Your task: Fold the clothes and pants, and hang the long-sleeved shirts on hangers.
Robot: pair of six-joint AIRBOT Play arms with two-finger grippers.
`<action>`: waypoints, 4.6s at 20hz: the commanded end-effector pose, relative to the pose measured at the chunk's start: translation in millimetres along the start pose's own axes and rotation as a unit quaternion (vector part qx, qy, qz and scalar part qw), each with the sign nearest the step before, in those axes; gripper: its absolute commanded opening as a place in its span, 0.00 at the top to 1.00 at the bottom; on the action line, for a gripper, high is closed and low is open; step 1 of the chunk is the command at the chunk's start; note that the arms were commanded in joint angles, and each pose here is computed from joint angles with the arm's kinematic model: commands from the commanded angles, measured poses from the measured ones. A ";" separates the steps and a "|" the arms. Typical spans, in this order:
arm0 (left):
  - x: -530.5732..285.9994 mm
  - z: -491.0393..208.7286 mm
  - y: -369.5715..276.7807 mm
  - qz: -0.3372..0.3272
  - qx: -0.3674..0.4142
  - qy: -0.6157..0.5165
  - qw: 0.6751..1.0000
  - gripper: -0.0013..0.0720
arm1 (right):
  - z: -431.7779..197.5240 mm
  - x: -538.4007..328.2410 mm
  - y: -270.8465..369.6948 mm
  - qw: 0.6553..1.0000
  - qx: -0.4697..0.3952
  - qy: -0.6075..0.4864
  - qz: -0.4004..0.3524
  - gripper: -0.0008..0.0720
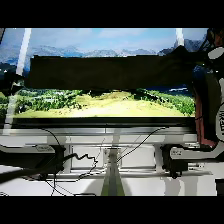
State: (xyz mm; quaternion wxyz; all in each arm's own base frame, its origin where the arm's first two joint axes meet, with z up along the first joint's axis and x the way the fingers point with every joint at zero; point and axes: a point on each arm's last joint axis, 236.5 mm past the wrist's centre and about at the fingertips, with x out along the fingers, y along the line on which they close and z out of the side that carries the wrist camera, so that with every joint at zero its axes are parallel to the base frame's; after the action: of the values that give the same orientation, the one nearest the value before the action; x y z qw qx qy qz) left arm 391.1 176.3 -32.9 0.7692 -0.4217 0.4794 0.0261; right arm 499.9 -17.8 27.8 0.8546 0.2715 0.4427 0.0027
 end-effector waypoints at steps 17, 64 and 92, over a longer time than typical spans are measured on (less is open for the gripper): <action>77.1 77.9 -32.9 0.027 0.032 -0.186 0.982 0.96 | -54.0 41.3 195.2 0.976 -0.171 -0.075 0.113 0.89; 88.5 -279.0 -388.8 -0.251 0.459 0.110 0.845 0.03 | 24.0 -26.6 16.1 0.969 -0.183 0.142 -0.081 0.95; 138.9 -226.0 -181.2 -0.081 0.193 0.105 0.972 0.96 | -23.2 10.5 149.2 0.955 -0.279 0.100 0.012 0.95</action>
State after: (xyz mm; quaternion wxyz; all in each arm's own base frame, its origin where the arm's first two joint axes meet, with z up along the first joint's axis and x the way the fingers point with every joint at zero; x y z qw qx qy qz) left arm 378.1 -138.7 -83.4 0.7787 -0.3018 0.5272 -0.1572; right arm 521.0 95.2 73.8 0.8409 0.0358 0.5204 0.1440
